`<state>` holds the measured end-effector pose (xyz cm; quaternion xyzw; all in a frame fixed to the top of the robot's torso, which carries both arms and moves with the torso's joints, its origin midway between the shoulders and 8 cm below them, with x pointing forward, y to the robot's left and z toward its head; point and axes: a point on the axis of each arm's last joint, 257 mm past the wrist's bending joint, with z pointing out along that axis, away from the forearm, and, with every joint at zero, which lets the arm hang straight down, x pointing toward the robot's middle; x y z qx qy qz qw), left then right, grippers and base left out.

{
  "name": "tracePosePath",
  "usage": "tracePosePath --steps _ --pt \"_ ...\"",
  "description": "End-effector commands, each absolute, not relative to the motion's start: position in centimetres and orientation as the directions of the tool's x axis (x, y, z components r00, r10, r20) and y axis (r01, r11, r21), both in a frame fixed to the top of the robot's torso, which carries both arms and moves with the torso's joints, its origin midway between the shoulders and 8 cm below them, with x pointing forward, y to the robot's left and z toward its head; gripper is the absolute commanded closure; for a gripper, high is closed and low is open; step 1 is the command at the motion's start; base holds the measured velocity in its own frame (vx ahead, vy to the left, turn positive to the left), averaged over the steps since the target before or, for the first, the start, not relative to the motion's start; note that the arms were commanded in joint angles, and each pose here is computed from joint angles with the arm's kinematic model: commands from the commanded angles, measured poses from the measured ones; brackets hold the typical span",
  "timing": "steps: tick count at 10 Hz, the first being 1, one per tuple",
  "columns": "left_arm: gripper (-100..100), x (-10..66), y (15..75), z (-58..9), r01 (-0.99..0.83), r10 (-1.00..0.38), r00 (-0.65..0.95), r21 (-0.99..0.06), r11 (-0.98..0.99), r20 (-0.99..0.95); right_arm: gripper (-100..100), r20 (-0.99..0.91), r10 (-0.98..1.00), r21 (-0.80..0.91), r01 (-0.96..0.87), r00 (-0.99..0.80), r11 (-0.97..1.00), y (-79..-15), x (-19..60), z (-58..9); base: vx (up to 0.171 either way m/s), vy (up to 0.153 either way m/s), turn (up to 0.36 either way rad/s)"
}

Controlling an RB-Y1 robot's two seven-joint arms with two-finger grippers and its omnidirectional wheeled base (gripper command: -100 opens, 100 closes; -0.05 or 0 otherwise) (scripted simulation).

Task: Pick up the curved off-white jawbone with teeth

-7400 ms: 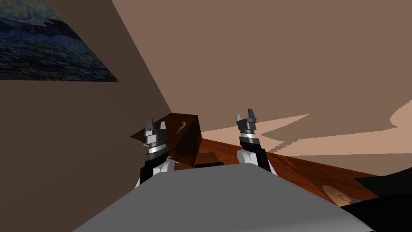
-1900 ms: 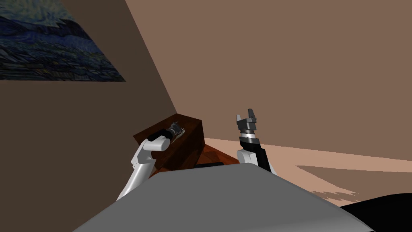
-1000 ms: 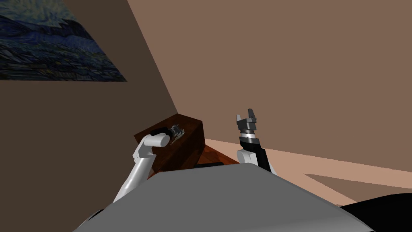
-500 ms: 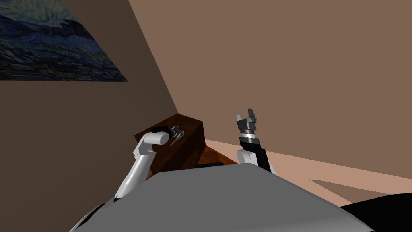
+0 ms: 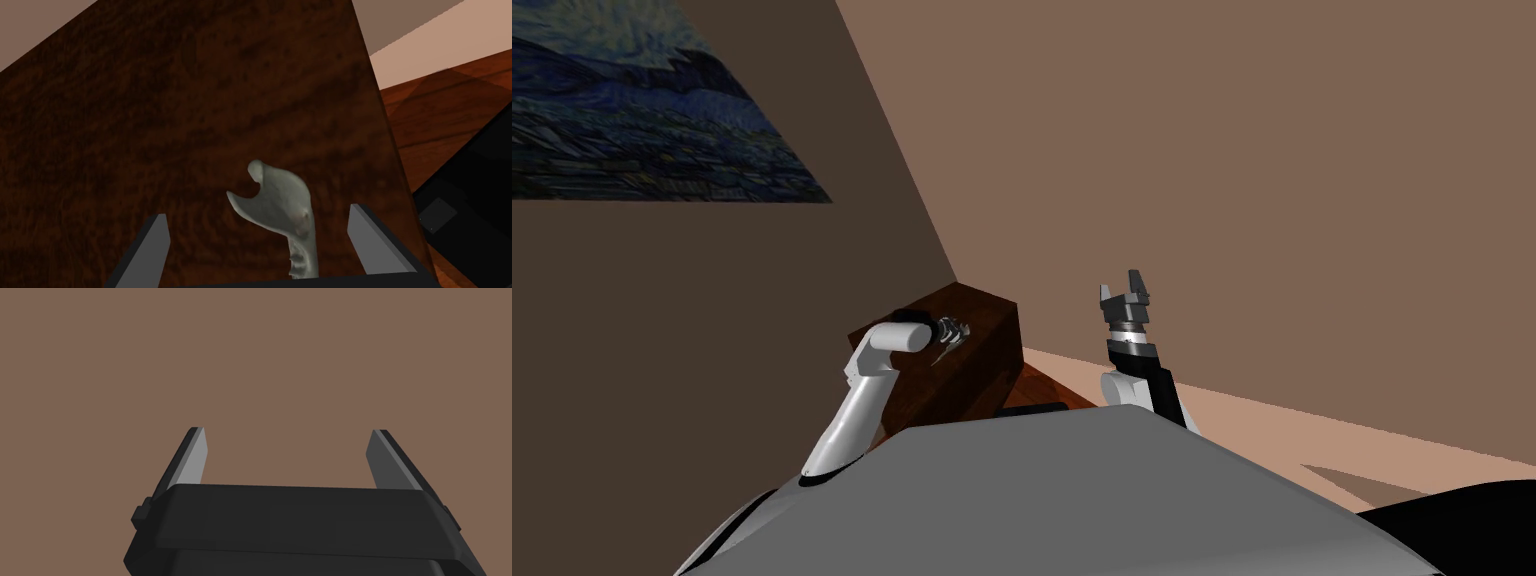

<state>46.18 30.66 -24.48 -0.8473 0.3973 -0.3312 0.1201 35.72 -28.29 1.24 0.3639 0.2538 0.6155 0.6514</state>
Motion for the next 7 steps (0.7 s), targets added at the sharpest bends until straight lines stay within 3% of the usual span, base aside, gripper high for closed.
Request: tracePosePath --steps 1,7 --pt "-100 45.5 30.8 -25.2 -0.609 -0.746 0.493 -0.435 -0.663 0.448 0 0.117 0.987 0.787 -0.617 0.114 -0.022 -28.3 35.7 1.2 0.038 -0.012 0.029" --pt "-100 43.5 31.3 -26.8 -0.643 -0.707 0.591 -0.302 -0.704 0.39 0 0.117 0.987 0.787 -0.617 0.114 -0.022 -28.3 35.7 1.2 0.03 -0.015 0.04"
